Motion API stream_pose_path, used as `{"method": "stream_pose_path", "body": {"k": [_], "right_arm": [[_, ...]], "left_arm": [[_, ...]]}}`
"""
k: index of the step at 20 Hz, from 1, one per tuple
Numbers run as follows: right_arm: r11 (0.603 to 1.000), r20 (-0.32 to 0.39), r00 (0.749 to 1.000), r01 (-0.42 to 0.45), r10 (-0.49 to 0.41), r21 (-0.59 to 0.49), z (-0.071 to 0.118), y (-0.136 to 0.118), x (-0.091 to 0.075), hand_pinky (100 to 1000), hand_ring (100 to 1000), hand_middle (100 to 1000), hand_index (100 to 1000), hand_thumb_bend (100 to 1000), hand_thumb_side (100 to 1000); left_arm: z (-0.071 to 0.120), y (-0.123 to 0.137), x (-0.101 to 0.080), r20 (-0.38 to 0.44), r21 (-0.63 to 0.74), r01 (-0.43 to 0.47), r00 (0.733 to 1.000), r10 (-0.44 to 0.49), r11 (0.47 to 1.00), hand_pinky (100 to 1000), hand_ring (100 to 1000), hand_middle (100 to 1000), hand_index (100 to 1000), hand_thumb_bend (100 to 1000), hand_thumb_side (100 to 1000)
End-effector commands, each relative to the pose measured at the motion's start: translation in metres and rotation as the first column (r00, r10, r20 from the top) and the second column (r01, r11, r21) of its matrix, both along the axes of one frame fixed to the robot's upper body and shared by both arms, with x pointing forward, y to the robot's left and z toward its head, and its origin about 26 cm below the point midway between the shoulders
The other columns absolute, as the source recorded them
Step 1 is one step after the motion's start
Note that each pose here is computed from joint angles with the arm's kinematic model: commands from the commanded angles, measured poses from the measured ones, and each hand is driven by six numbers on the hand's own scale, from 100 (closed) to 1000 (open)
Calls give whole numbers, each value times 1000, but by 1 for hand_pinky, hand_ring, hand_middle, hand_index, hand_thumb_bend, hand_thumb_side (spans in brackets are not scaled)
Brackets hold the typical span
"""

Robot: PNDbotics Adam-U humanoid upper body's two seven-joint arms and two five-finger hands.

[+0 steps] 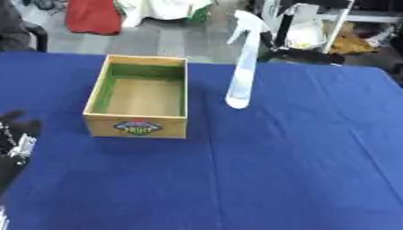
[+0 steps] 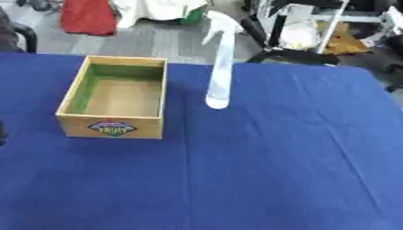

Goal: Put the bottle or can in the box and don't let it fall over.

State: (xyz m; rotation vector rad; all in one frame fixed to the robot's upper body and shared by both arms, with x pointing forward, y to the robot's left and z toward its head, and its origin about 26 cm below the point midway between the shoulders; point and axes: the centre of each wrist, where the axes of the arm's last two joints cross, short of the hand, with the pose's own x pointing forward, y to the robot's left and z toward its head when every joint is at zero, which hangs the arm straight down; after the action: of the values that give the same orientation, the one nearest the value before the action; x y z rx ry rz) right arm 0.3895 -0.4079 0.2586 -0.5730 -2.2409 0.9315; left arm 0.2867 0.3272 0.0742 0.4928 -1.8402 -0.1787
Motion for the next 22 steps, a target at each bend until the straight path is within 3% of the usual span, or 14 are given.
{"method": "stream_pose_path", "body": {"k": [1, 6, 11, 22], "right_arm": [[997, -5, 999, 49, -50, -59, 7, -6, 11, 767, 1000, 1000, 1000, 100, 501], [991, -29, 995, 94, -97, -94, -2, -5, 29, 776, 1000, 1000, 1000, 100, 477], [986, -34, 990, 136, -139, -97, -9, -2, 42, 789, 1000, 1000, 1000, 100, 517], [989, -31, 994, 101, -105, -110, -13, 20, 56, 802, 1000, 1000, 1000, 100, 565]], "left_arm": [[9, 0, 3, 20, 25, 21, 1000, -21, 999, 616, 603, 539, 825, 518, 674], [11, -3, 6, 24, 30, 49, 998, -49, 998, 616, 603, 539, 825, 518, 674], [17, -10, 11, 37, 39, 94, 995, -95, 995, 616, 603, 539, 825, 517, 674], [27, -19, 18, 60, 49, 149, 987, -152, 988, 617, 603, 539, 825, 518, 674]]}}
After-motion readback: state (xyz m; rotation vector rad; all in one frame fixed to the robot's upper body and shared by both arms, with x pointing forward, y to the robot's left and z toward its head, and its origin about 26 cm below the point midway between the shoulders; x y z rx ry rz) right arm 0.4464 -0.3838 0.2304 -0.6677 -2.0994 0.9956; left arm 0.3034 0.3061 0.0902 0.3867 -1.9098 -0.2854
